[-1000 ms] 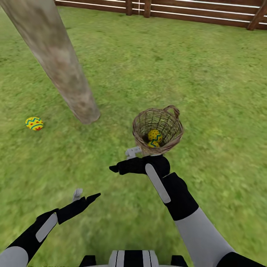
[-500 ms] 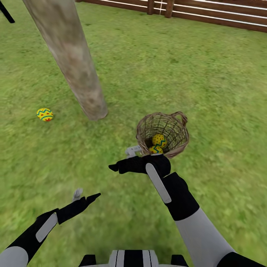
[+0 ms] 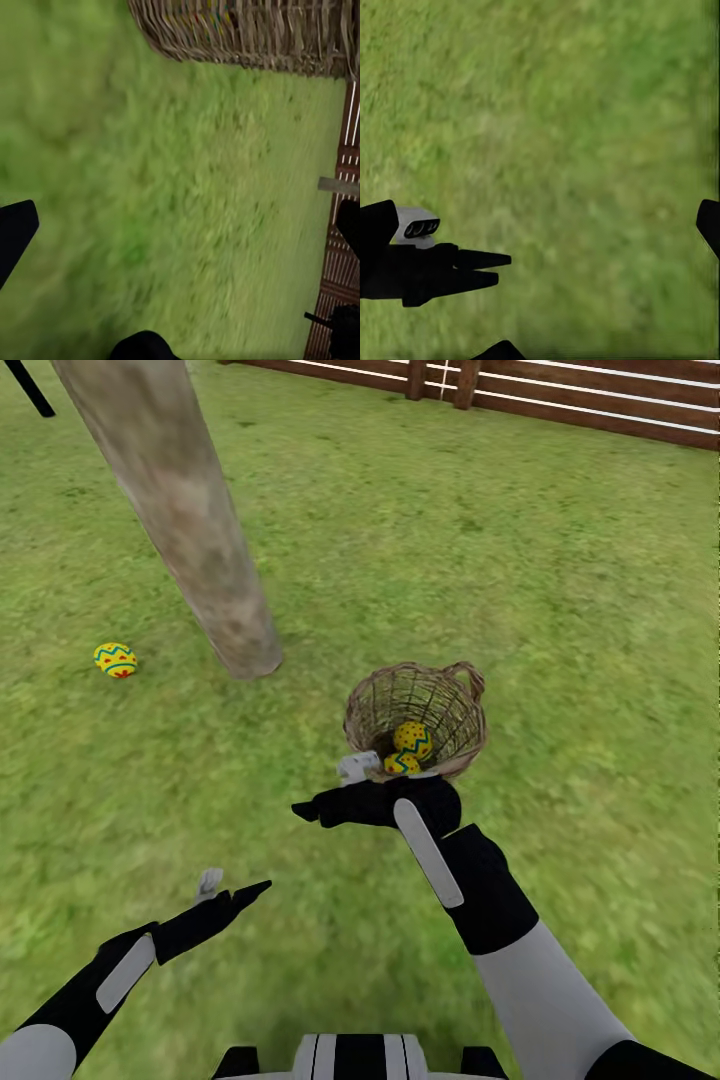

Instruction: Take the three Easter eggs out of the wicker basket on the lawn in the garden, then place them on the lawn next to a single tree (choose any tree) so that all three eggs are next to the same tree and none are left in the basket.

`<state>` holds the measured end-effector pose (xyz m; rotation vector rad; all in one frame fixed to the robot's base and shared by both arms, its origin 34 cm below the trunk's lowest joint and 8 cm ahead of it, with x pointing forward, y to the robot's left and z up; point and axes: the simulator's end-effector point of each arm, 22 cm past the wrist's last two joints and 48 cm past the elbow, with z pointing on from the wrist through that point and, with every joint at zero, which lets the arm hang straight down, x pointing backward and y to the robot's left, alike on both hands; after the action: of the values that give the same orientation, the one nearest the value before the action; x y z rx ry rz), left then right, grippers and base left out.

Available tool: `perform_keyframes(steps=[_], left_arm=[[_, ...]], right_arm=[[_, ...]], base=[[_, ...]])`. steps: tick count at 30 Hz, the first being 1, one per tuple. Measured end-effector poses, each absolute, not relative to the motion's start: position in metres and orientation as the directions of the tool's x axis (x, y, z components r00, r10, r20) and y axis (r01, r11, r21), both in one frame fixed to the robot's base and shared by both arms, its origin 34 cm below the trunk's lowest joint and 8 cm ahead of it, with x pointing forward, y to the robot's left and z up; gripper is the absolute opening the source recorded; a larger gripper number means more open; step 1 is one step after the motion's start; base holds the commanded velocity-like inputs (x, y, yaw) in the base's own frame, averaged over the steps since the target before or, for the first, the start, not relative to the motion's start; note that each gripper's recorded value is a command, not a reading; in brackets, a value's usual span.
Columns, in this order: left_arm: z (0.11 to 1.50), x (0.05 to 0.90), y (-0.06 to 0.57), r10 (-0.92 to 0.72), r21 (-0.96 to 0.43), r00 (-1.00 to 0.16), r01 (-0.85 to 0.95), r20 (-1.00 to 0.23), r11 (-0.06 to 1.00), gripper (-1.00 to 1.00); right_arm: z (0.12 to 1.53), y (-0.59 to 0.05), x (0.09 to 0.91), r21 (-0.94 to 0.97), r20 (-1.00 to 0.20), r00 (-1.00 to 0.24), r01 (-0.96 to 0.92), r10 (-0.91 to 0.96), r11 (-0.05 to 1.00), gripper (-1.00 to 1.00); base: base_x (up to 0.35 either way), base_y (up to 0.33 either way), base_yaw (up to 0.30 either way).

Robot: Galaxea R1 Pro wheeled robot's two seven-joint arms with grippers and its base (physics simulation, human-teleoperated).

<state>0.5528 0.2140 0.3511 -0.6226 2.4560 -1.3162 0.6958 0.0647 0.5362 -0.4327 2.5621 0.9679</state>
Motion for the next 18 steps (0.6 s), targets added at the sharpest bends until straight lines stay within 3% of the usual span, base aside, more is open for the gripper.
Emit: perform_keyframes(steps=[18], left_arm=[[0.3509,0.5528,0.2143,-0.498,-0.838,-0.866,-0.238,-0.046,0.491,1.00]], right_arm=[[0.5352,0.0639,0.6960,0.566,-0.437,-0.887,-0.402,-0.152,0.719,1.00]], base=[[0.003,-0.267,0.000]])
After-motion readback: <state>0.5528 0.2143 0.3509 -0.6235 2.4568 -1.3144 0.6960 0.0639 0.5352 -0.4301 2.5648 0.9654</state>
